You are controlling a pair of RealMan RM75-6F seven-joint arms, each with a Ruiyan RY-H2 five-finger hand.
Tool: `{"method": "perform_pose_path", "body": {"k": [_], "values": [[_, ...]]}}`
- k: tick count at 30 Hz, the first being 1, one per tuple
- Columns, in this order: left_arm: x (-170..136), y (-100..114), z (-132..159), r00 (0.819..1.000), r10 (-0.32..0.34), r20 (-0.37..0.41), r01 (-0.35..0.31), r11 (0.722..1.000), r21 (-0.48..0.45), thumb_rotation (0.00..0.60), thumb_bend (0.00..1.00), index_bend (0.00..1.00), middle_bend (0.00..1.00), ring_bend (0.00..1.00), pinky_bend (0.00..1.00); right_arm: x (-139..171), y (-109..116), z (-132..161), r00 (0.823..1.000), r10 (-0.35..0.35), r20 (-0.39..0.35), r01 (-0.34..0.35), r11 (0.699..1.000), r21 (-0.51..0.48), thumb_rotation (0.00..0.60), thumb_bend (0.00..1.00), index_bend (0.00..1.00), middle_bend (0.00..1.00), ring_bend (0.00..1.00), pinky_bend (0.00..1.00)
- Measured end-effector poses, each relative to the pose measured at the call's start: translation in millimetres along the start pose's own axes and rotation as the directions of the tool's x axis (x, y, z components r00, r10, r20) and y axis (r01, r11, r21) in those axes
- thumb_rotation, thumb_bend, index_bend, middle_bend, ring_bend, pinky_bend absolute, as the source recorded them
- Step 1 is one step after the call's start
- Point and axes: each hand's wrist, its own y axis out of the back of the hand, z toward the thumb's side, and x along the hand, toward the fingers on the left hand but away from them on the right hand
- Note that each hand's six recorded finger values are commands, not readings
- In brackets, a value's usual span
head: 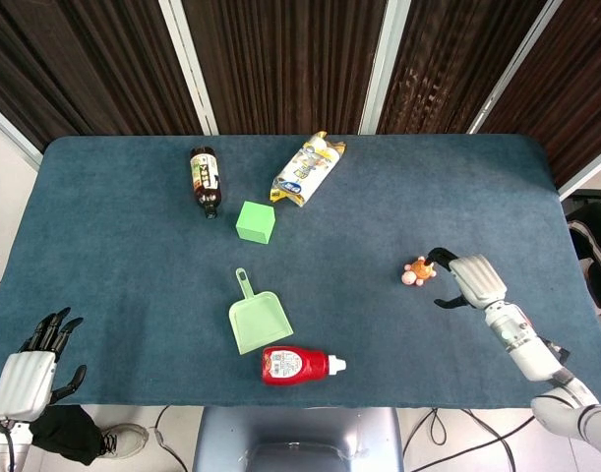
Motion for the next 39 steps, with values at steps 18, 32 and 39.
{"method": "perform_pose_path", "body": {"k": [18,32,39], "values": [[0,-1,-7,1.0,0.0,-0.015,-0.001,1.0,-0.015,0.6,0.35,0.14,0.05,0.07,0.33,-45,-26,-9,0.991,0.056,0.121,-0.055,0.998,-0.012,0.6,0.16,0.51,0.39,0.94,0.9],[-2,-2,-9,1.0,-0.006,-0.022,0.006,1.0,-0.019,0.6,0.35,0.14,0.05,0.07,0.33,-58,-32,-9,0.99,0.023,0.141,-0.014,0.998,-0.065,0.6,0.49,0.72,0.56,0.97,0.94],[-3,-2,-9,1.0,-0.007,-0.021,0.007,1.0,-0.018,0.6,0.35,0.14,0.05,0.07,0.33,-57,-28,-7,0.993,-0.024,0.114,0.036,0.994,-0.103,0.6,0.98,0.84,0.66,0.99,0.96]]}}
